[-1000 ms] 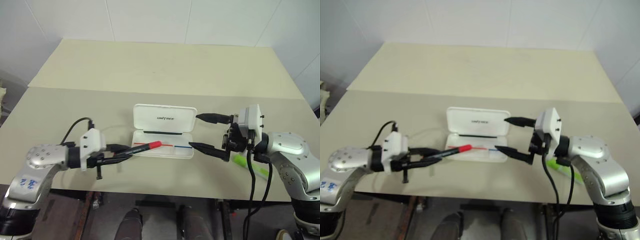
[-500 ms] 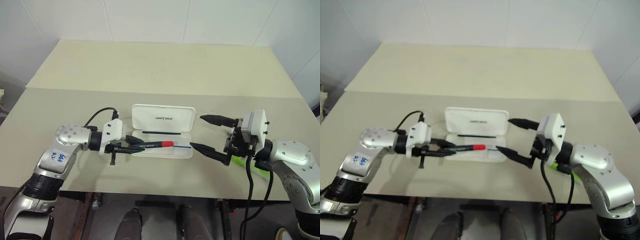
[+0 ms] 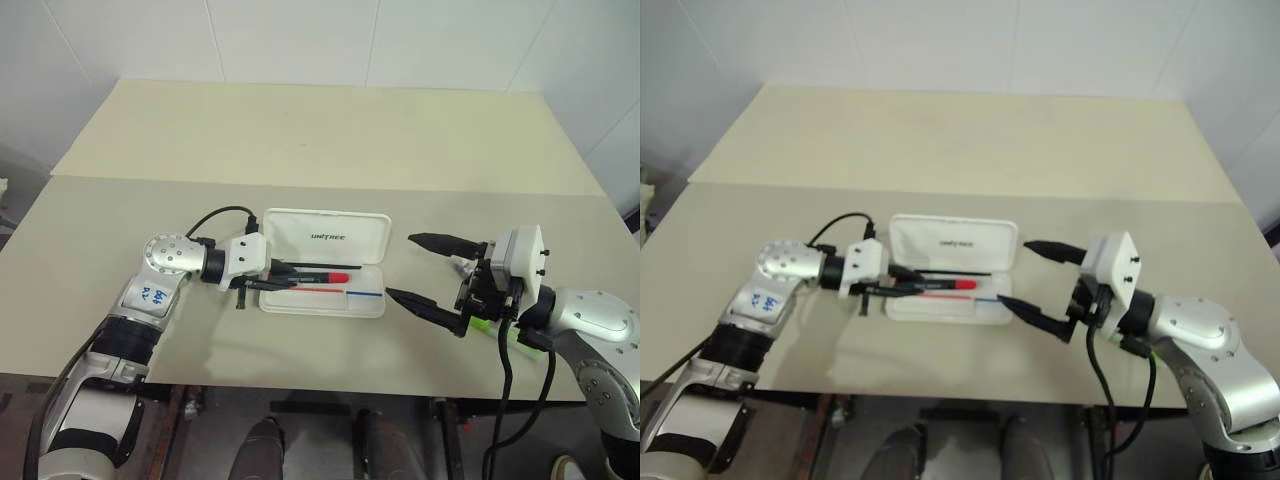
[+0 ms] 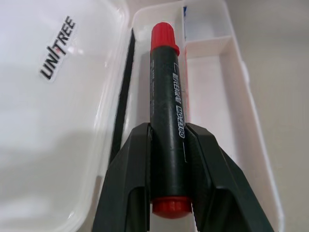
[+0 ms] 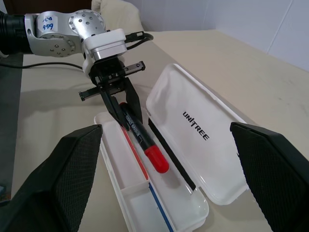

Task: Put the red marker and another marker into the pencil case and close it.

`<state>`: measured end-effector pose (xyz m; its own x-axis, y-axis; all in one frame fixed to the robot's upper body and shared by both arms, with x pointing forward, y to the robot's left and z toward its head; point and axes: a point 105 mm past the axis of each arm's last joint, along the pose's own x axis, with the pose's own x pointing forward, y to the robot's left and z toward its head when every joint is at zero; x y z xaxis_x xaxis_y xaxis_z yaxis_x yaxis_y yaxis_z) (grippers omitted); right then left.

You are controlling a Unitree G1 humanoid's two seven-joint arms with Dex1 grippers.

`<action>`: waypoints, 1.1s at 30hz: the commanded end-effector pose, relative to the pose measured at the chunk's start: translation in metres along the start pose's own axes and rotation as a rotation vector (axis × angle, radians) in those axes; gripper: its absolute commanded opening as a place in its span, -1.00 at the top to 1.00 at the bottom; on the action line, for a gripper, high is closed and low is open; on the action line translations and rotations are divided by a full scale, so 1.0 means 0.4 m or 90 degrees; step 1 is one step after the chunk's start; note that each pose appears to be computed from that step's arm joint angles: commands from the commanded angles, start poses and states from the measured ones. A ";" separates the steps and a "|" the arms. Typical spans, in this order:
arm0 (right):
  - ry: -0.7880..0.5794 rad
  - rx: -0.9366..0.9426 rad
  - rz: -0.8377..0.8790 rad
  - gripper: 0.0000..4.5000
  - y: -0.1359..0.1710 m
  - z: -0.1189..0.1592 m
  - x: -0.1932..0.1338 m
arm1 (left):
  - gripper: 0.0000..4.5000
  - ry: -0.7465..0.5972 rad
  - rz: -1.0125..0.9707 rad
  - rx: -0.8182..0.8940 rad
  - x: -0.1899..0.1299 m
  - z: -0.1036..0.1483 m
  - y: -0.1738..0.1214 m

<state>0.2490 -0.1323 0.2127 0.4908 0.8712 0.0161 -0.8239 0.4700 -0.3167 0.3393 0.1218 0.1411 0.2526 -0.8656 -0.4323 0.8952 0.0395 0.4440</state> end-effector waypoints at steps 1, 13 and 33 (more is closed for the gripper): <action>-0.017 -0.025 -0.004 -1.00 0.004 0.032 -0.007 | 0.74 -0.013 0.014 0.025 0.008 0.023 0.015; -0.022 -0.021 -0.003 -1.00 0.005 0.033 -0.003 | -0.58 -0.036 0.024 0.030 0.031 0.045 0.014; 0.167 0.095 -0.242 -1.00 -0.061 -0.132 -0.217 | -0.97 -0.131 -0.002 -0.026 -0.124 0.189 -0.076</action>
<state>0.2428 -0.2153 0.1633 0.7689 0.6232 -0.1428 -0.6394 0.7511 -0.1646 0.2774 0.1230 0.1995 0.1666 -0.9453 -0.2803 0.9205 0.0472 0.3878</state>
